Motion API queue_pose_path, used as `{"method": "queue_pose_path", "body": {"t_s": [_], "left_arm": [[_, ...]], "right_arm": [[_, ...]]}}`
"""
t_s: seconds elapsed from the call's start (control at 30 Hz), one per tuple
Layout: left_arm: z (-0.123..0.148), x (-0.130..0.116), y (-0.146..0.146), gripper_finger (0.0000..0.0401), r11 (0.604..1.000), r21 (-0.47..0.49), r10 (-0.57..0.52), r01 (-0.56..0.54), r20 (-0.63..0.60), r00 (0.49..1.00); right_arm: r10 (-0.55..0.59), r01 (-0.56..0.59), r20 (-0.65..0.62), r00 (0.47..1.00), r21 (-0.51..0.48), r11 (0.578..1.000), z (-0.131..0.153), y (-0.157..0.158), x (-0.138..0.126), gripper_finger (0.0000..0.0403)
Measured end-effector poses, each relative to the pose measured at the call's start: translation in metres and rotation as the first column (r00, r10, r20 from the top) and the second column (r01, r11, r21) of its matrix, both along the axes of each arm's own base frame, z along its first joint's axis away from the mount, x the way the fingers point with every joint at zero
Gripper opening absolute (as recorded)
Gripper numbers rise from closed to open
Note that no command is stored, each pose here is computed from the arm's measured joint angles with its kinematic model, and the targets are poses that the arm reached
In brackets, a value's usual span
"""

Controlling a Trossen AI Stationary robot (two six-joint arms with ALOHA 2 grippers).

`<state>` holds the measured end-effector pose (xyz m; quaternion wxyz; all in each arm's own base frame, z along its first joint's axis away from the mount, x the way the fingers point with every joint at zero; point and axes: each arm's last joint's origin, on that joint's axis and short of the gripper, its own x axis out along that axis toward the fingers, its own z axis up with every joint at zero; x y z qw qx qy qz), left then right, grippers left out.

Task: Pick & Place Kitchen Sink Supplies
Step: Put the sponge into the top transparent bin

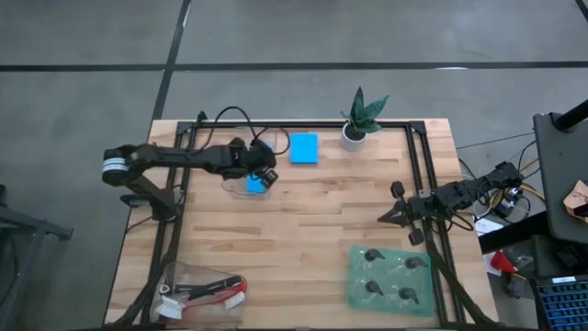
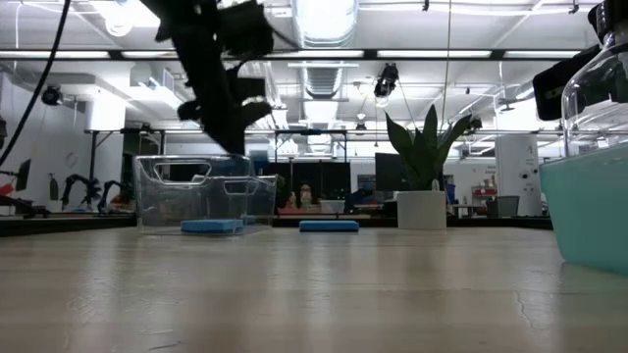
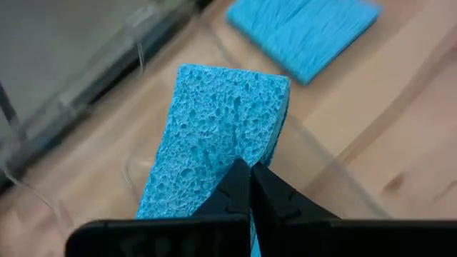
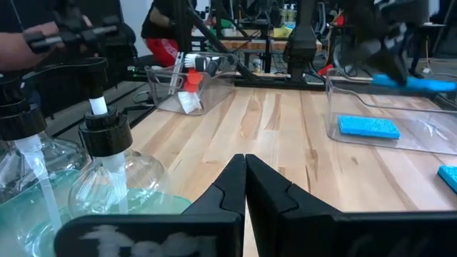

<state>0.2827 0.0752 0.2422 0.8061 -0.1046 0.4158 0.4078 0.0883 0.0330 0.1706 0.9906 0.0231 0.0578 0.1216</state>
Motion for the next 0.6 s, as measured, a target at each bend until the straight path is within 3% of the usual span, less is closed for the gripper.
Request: {"method": "queue_pose_path", "body": {"t_s": [0.23, 0.37, 0.6], "left_arm": [[-0.035, -0.014, 0.003, 0.0000, 0.992, -0.118, 0.034, -0.034, 0.002, 0.999], [-0.041, -0.017, 0.005, 0.0006, 0.984, -0.169, 0.058, -0.054, 0.014, 0.998], [-0.036, -0.014, 0.005, 0.0070, 0.982, -0.181, 0.064, -0.055, 0.042, 0.997]], "right_arm": [[0.000, 0.000, 0.000, 1.000, 0.000, 1.000, 0.000, 0.000, 0.000, 0.0008], [0.000, 0.000, 0.000, 1.000, 0.000, 1.000, 0.000, 0.000, 0.000, 0.0008], [0.000, 0.000, 0.000, 1.000, 0.000, 1.000, 0.000, 0.000, 0.000, 0.0008]]}}
